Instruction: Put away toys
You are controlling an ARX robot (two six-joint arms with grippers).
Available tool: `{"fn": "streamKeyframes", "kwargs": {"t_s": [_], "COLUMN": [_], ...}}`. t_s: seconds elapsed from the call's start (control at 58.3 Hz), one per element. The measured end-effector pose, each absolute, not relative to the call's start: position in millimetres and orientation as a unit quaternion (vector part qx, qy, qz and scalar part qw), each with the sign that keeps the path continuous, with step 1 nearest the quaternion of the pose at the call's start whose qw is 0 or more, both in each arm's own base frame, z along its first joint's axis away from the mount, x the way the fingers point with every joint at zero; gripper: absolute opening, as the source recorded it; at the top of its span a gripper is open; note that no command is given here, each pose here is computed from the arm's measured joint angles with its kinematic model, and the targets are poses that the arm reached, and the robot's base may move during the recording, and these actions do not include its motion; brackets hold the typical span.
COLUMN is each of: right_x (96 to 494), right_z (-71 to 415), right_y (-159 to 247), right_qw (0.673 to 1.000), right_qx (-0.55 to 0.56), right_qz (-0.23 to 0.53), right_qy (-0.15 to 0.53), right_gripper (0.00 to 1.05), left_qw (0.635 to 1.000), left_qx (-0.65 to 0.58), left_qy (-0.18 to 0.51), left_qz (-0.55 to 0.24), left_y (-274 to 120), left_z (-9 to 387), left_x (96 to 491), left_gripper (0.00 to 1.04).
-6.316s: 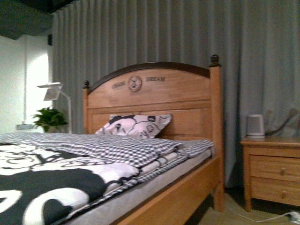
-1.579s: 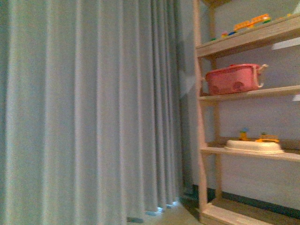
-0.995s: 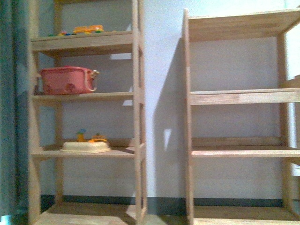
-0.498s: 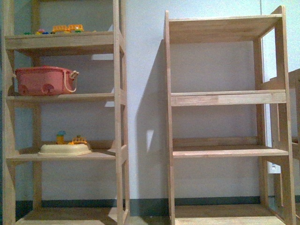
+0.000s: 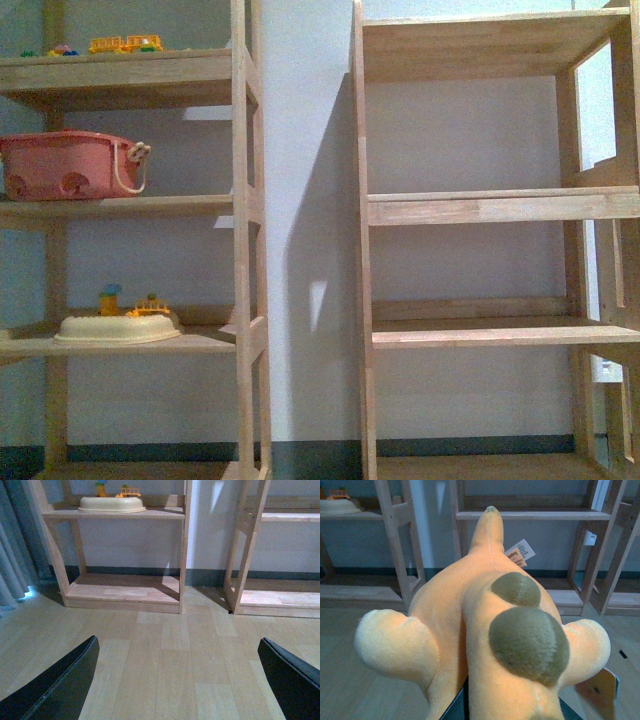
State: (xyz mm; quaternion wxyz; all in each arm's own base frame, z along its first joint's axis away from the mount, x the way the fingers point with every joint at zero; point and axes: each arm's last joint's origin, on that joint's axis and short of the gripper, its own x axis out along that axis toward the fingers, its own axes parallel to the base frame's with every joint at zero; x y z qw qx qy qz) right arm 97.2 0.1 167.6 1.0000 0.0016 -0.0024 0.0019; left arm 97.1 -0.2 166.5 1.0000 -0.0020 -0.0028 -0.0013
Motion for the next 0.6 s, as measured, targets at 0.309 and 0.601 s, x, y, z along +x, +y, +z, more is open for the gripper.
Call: {"fn": "streamKeyframes", "kwargs": {"t_s": [0.309, 0.601], "right_x": [97.2, 97.2], "right_z": [167.5, 167.5], "right_y": [0.1, 0.1], "right_qw": [1.0, 1.0], "right_qx": [0.002, 0.002], "right_qz": [0.002, 0.002], "right_qy": [-0.002, -0.002], "right_gripper": [0.07, 0.07], "left_qw": [1.0, 1.0], "left_qx": [-0.002, -0.002], "left_qy": [-0.003, -0.003], "left_qz": [-0.001, -0.001], "left_y": [-0.2, -0.2], "left_z": [166.5, 166.5], "left_x": [97.1, 97.1], "left_gripper": [0.98, 0.98]}}
